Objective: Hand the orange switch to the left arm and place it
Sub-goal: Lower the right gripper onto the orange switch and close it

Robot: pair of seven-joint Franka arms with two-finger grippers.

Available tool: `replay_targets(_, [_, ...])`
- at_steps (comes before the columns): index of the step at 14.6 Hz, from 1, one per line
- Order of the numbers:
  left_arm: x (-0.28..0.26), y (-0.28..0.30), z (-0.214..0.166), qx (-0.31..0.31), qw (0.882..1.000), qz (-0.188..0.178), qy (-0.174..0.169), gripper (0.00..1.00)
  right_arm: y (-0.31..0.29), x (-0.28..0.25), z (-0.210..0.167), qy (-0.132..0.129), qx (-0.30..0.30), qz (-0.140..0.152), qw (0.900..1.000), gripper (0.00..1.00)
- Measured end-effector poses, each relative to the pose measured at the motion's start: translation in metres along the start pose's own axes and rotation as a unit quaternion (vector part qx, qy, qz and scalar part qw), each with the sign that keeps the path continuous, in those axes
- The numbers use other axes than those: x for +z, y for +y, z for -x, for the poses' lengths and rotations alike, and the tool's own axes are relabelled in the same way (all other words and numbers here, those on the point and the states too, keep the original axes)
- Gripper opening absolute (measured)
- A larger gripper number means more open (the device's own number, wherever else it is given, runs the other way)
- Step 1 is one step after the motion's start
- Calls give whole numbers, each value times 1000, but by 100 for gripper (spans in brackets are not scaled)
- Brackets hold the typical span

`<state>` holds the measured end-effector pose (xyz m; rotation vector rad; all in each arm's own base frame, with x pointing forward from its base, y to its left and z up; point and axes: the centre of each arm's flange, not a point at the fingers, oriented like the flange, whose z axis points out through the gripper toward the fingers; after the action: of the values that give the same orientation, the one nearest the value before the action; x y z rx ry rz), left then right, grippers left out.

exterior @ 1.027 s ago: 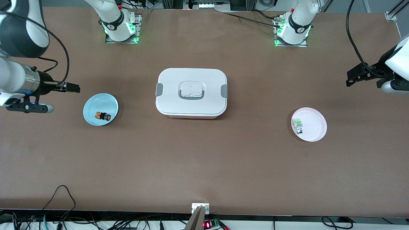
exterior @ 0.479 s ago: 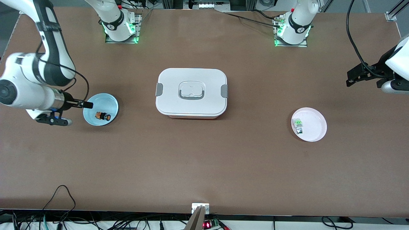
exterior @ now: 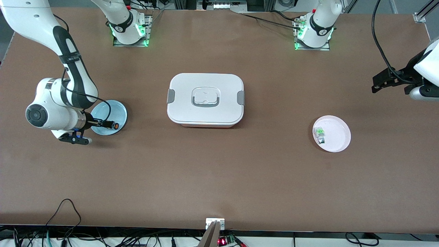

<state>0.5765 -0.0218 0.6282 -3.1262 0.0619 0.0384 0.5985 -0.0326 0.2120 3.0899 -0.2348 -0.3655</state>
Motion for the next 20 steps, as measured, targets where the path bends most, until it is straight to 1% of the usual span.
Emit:
replay_targets(3, [0, 0, 0, 0, 1000, 0, 0, 100, -2, 11, -2, -2, 0, -2, 1000, 100])
replay_targets(6, [0, 0, 0, -1, 1000, 0, 0, 100, -6, 10, -3, -2, 6, -14, 1000, 100])
replay_targets(8, [0, 0, 0, -1, 1000, 0, 0, 100, -8, 10, -3, -1, 7, -17, 1000, 100])
replay_targets(10, [0, 0, 0, -1, 1000, 0, 0, 100, -10, 12, -3, -3, 6, -18, 1000, 100])
replay_targets(16, [0, 0, 0, -1, 1000, 0, 0, 100, -14, 36, -3, -18, 4, -18, 1000, 100])
replay_targets(19, [0, -1, 0, -1, 1000, 0, 0, 100, -14, 39, -4, -19, 4, -19, 1000, 100])
replay_targets(20, [0, -1, 0, -1, 1000, 0, 0, 100, -15, 38, -4, -18, 4, -19, 1000, 98])
